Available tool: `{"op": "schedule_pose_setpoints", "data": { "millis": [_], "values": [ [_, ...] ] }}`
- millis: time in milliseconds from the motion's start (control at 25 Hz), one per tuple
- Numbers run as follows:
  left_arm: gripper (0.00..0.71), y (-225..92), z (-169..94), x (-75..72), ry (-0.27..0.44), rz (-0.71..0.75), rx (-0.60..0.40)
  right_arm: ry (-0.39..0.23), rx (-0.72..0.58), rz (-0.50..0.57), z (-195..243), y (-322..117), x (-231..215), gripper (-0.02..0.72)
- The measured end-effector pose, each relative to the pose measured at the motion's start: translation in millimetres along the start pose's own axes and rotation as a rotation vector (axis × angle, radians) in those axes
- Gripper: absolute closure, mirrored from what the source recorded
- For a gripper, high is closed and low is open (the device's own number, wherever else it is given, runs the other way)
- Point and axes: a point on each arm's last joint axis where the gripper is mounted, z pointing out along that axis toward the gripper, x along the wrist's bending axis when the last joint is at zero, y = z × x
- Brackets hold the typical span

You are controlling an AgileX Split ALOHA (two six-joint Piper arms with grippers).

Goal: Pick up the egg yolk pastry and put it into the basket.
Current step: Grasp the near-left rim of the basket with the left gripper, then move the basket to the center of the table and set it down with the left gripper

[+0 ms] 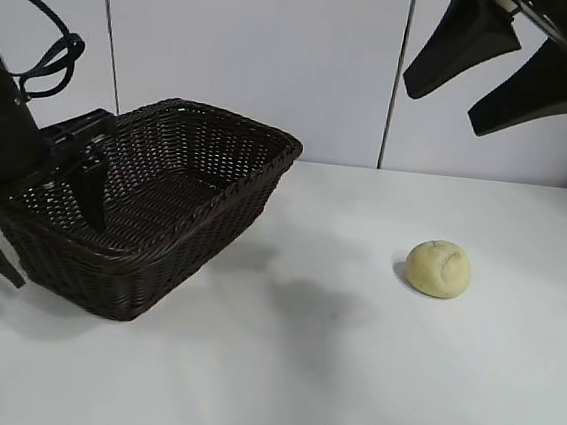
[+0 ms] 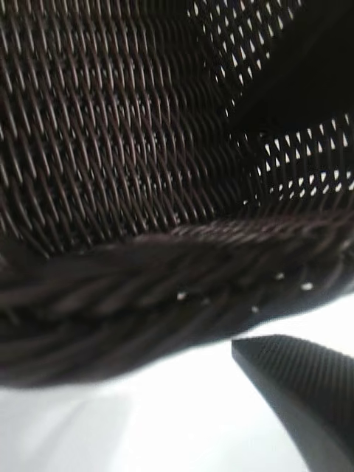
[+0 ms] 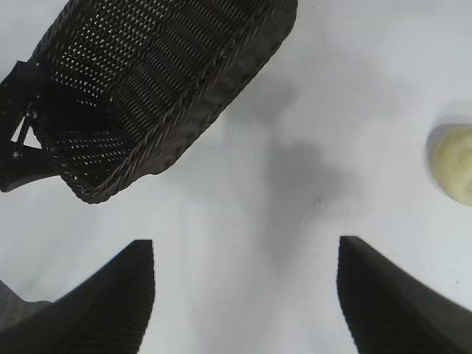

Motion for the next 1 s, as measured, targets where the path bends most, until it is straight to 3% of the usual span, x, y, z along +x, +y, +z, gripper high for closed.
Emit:
{"op": "schedule_pose_setpoints", "data": {
  "millis": [200,400,680,1000],
  "values": [
    [0.51,-0.1,0.0,0.1,0.001,-0.054,0.002,0.0,0.0,0.0,0.0,0.0,0.0,0.197],
    [0.613,0.7,-0.1,-1.5,-0.016,-0.091,-0.007,0.0,0.0,0.0,0.0,0.0,0.0,0.197],
    [0.613,0.6,-1.3,-2.0,-0.021,-0.092,-0.007,0.0,0.001,0.001,0.0,-0.1,0.0,0.197],
    [0.613,9.0,-29.9,2.0,-0.079,-0.075,0.009,0.003,0.009,0.001,0.0,-0.8,0.3,0.197]
  ]
}}
